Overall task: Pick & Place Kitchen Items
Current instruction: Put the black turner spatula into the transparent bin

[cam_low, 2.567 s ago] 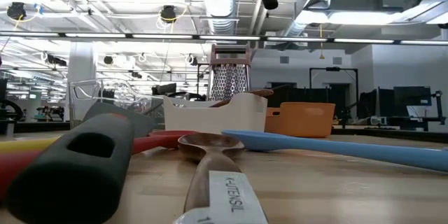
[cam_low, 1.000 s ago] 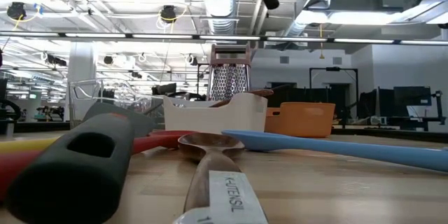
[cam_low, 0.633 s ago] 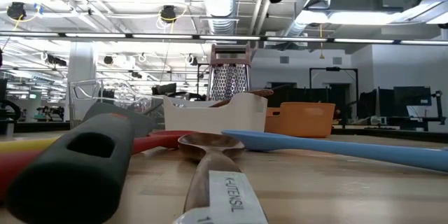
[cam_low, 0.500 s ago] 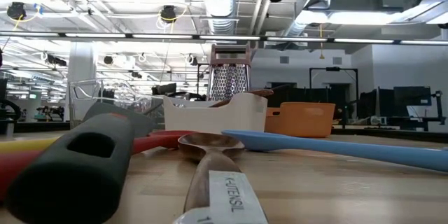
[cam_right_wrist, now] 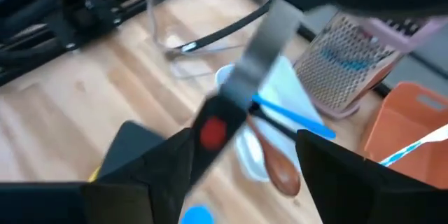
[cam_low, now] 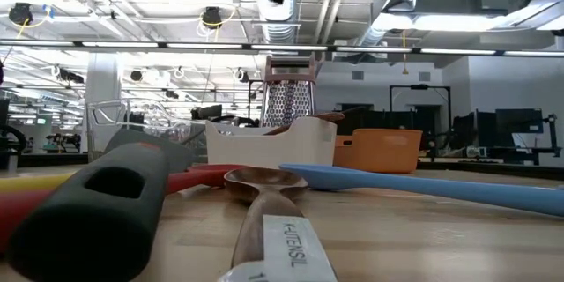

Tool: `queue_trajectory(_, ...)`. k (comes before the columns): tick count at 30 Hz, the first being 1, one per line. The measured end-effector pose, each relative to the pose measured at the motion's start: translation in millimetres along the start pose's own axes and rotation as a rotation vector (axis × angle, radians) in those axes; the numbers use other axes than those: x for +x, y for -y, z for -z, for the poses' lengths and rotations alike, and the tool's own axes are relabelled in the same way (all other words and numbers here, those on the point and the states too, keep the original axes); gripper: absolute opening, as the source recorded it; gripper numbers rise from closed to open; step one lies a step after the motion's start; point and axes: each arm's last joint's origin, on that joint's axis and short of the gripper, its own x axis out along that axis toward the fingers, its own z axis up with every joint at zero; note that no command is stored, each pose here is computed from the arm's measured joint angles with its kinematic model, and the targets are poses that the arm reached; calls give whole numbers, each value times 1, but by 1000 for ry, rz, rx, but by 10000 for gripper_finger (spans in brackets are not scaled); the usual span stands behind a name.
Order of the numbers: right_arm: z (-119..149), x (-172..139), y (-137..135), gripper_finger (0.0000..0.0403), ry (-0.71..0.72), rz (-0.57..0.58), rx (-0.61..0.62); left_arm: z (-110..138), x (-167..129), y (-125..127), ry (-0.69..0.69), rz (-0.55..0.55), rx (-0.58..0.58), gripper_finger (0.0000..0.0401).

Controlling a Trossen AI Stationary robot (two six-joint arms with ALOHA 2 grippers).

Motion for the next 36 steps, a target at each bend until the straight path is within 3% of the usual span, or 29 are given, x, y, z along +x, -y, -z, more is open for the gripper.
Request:
queue_trajectory(7, -6, -22, 19, 222, -100, -98, 13, -12, -8, -8, 2, -128, 133, 0)
queue_trajectory(12, -7, -27, 26, 190, -120, -107, 10, -22, -21, -20, -83, -300, 296, 0)
queue_trajectory(21, -9, -15, 25, 156, -129, -79, 0, -48, -50, -45, -194, -610, 486, 0)
queue_trajectory(30, -10, -8, 28, 146, -136, -59, 4, -49, -57, -74, -279, -723, 542, 0)
queue_trajectory(36, -10, -9, 28, 143, -135, -60, 5, -31, -53, -92, -363, -669, 466, 0)
